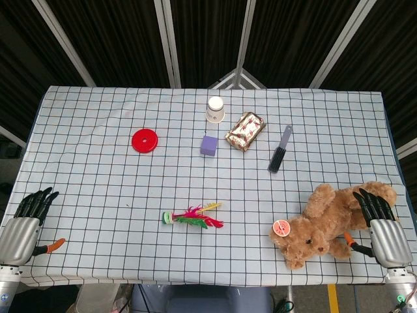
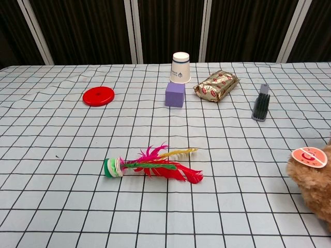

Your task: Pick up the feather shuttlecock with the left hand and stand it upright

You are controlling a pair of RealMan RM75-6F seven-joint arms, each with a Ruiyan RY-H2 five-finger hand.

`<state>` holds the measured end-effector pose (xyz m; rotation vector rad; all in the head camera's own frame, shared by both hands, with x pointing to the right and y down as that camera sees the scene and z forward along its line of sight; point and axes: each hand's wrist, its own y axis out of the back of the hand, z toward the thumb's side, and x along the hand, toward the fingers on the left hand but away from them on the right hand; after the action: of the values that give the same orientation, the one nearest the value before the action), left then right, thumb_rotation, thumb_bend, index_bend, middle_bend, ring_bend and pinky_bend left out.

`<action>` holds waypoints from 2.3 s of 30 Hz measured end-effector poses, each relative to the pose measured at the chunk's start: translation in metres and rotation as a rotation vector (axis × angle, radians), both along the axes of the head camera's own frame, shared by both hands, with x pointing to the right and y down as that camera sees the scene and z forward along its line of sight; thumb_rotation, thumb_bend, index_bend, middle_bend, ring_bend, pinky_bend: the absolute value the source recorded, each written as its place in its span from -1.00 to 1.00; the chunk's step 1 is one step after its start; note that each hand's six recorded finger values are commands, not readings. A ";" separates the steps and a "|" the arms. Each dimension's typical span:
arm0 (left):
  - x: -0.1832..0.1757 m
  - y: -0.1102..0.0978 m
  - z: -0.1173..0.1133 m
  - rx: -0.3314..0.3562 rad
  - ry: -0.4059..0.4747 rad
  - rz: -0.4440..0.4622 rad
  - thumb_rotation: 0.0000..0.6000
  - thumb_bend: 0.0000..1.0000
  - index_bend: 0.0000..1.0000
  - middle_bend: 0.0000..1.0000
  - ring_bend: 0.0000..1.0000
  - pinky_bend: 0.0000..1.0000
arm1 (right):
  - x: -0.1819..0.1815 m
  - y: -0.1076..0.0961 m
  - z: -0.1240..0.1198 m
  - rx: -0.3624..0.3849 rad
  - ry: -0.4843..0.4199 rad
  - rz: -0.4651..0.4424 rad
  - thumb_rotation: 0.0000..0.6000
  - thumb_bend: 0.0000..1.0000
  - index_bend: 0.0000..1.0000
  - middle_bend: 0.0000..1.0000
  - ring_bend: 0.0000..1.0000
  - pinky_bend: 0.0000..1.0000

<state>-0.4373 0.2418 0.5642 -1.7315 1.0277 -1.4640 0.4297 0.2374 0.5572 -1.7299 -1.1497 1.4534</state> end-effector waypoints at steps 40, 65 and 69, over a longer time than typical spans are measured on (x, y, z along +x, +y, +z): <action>0.193 -0.045 0.064 -0.027 0.124 0.556 1.00 -0.26 -0.30 -0.96 -1.00 -1.00 | 0.001 -0.001 0.000 -0.002 -0.010 0.017 1.00 -0.32 -1.00 -1.00 -1.00 -1.00; 0.331 -0.037 0.110 -0.076 0.210 0.601 1.00 -0.20 -0.21 -0.93 -1.00 -1.00 | 0.003 -0.002 0.001 -0.010 -0.033 0.044 1.00 -0.32 -1.00 -1.00 -1.00 -1.00; 0.335 -0.035 0.111 -0.075 0.213 0.589 1.00 -0.17 -0.10 -0.91 -1.00 -0.99 | 0.003 -0.002 0.001 -0.011 -0.035 0.046 1.00 -0.32 -1.00 -1.00 -1.00 -1.00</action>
<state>-0.1027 0.2071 0.6757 -2.0481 0.4900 -0.9666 0.4329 0.2357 0.5577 -1.7536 -1.2088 1.4650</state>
